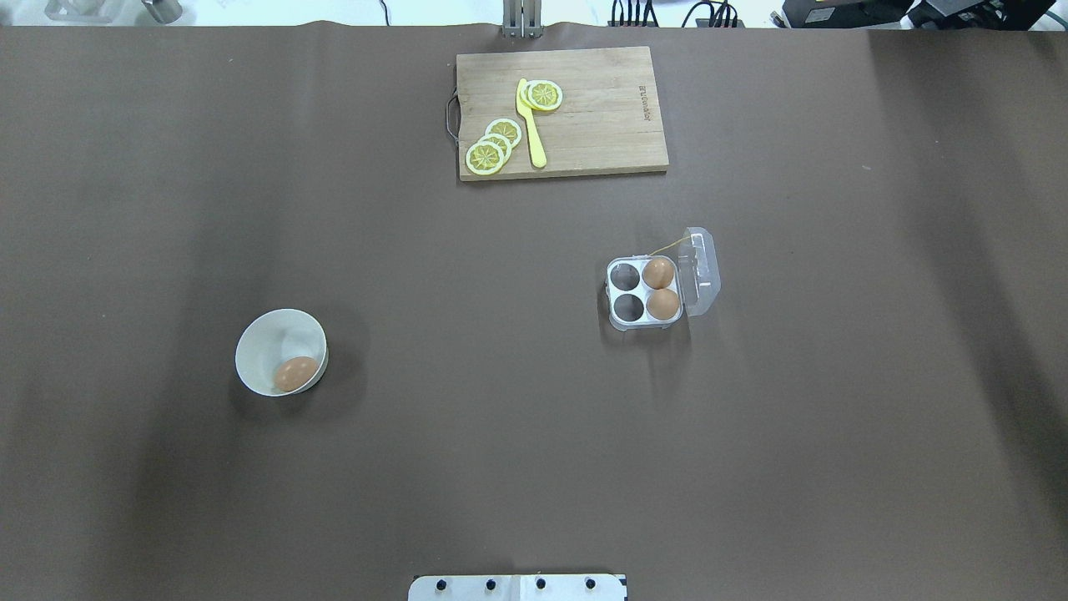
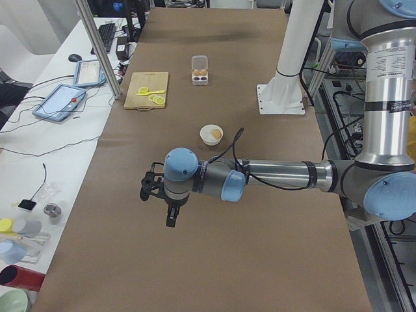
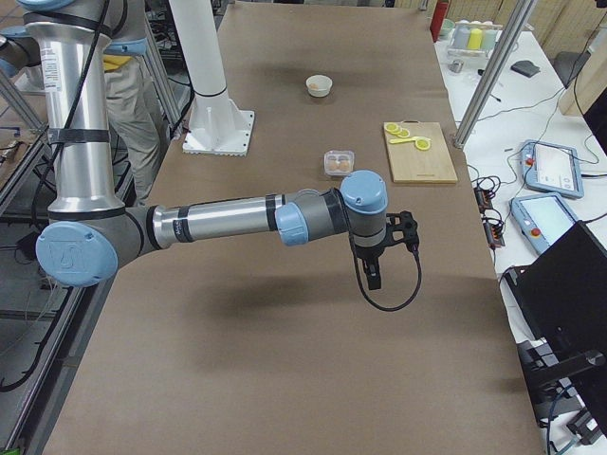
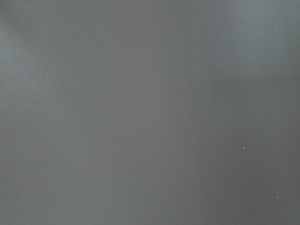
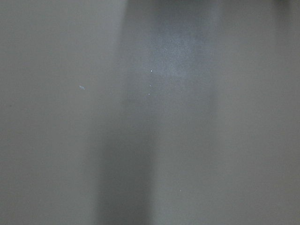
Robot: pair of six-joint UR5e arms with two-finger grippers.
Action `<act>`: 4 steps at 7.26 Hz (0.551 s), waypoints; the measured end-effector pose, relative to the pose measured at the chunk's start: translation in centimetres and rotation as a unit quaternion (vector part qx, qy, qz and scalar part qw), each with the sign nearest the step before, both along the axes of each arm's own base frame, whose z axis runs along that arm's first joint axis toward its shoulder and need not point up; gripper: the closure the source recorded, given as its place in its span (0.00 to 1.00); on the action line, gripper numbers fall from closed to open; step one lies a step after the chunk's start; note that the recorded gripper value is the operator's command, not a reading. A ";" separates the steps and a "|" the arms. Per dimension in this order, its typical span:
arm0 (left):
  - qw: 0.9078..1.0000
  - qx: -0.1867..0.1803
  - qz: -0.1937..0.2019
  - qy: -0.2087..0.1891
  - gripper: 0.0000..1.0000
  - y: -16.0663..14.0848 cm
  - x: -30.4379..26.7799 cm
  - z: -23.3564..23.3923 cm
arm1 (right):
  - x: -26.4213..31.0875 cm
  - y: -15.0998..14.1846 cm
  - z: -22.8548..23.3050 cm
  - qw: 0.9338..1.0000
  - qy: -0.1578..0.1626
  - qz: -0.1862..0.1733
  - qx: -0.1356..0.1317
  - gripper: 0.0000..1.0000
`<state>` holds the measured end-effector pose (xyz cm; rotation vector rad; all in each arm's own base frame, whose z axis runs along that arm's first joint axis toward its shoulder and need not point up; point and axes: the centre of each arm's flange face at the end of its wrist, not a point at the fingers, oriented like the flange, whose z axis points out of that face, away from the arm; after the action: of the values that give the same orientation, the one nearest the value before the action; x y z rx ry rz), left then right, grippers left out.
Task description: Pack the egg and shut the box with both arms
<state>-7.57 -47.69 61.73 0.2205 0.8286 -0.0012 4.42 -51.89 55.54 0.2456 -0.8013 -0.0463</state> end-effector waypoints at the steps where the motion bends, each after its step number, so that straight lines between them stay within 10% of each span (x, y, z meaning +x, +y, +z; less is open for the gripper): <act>1: 1.000 0.000 -0.002 0.000 0.03 -0.1 0.0 -0.2 | 0.0 0.0 0.0 1.000 0.000 0.000 0.000 0.00; 4: 1.000 0.004 -0.007 0.002 0.02 -0.3 -0.1 -0.7 | 0.0 0.1 0.0 1.000 -0.003 0.006 -0.006 0.00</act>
<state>-7.64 -47.95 61.01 0.2328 0.8312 -0.0111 4.43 -51.80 55.50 0.2385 -0.8055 -0.0293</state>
